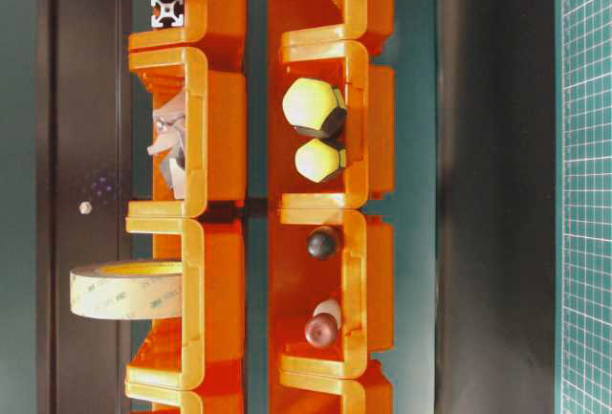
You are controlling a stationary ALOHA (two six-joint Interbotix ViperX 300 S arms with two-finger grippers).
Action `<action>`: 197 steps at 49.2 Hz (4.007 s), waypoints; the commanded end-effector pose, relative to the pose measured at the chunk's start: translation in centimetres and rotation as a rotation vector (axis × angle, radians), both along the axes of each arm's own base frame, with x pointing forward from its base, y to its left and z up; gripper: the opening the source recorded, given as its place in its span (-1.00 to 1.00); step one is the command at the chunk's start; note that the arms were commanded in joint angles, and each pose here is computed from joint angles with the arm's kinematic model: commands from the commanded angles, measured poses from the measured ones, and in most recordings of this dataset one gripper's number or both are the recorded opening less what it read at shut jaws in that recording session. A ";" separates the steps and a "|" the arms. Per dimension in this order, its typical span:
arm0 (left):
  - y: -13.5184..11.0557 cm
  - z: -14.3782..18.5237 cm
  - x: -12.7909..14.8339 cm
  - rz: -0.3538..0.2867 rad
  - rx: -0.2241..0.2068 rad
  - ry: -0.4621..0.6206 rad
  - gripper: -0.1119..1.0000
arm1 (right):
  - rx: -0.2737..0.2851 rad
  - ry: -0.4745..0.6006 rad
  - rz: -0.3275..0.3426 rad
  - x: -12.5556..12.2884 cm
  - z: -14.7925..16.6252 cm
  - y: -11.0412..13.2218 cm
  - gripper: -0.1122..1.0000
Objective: Pick frame from container rack with right arm.
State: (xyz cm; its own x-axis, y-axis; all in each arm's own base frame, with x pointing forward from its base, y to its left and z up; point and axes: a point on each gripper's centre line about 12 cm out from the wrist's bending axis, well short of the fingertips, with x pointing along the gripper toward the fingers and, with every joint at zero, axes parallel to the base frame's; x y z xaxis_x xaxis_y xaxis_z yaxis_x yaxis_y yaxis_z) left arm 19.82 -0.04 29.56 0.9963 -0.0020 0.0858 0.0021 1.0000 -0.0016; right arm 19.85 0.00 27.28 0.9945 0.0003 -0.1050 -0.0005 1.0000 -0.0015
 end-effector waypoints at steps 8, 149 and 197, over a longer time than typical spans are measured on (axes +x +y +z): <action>-0.2 2.6 0.5 -0.012 -0.009 0.019 -0.80 | 0.083 0.036 0.017 0.2 1.9 0.6 -0.79; -1.6 3.5 0.2 -0.082 -0.052 0.107 -0.80 | -0.913 0.880 -0.585 10.2 3.1 2.6 0.63; -1.4 4.2 -0.5 -0.075 -0.052 0.073 -0.80 | -0.972 0.849 -0.631 8.2 10.5 7.8 -0.34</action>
